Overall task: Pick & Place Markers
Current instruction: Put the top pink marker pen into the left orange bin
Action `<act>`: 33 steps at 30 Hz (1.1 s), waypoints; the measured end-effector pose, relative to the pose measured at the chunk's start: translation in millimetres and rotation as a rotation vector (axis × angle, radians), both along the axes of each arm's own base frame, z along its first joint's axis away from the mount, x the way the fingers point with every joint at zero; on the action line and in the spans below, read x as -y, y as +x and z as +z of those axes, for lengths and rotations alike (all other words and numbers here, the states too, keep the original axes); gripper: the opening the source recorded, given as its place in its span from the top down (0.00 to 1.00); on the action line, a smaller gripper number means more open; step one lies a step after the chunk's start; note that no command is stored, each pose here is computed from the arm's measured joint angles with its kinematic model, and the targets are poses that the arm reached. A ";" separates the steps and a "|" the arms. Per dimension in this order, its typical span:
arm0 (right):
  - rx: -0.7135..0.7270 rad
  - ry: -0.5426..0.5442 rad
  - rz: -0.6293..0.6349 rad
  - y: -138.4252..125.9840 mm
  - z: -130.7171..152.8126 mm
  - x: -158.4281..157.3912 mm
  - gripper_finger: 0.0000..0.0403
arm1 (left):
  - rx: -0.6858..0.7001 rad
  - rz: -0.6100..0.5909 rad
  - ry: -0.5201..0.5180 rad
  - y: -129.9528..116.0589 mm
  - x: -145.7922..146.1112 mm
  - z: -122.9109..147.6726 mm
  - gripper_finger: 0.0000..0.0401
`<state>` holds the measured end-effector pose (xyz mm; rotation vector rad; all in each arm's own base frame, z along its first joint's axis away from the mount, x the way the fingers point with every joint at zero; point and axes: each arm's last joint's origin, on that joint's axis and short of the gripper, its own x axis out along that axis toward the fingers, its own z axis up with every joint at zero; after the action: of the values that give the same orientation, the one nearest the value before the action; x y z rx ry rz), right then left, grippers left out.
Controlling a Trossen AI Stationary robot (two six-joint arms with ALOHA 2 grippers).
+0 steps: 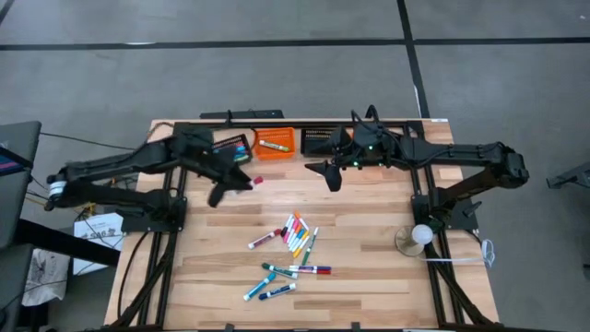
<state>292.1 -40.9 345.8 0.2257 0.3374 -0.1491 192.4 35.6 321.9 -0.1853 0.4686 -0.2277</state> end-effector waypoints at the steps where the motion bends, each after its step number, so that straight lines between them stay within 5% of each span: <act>1: -0.002 -0.008 -0.002 -0.2 -0.1 1.4 0.38 | 0.025 -0.028 -0.015 -4.6 0.1 3.8 0.86; 11: -0.012 -0.073 -0.002 -1.3 -0.2 7.7 0.38 | 0.230 -0.298 -0.179 -16.2 5.6 30.2 0.86; 20: -0.012 -0.073 -0.007 -1.5 -0.2 9.1 0.38 | 0.248 -0.294 -0.199 -9.5 3.8 31.9 0.86; 25: -0.012 -0.073 -0.007 -1.5 -0.2 9.1 0.38 | 0.185 -0.064 -0.164 6.6 -6.0 21.1 0.86; 33: -0.012 -0.072 -0.008 -1.5 -0.2 9.1 0.38 | -0.032 0.209 0.052 53.4 -35.8 -30.2 0.86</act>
<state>290.6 -50.0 345.6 0.1551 0.3427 -0.1705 245.8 71.4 291.7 -0.1856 0.4827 -0.0079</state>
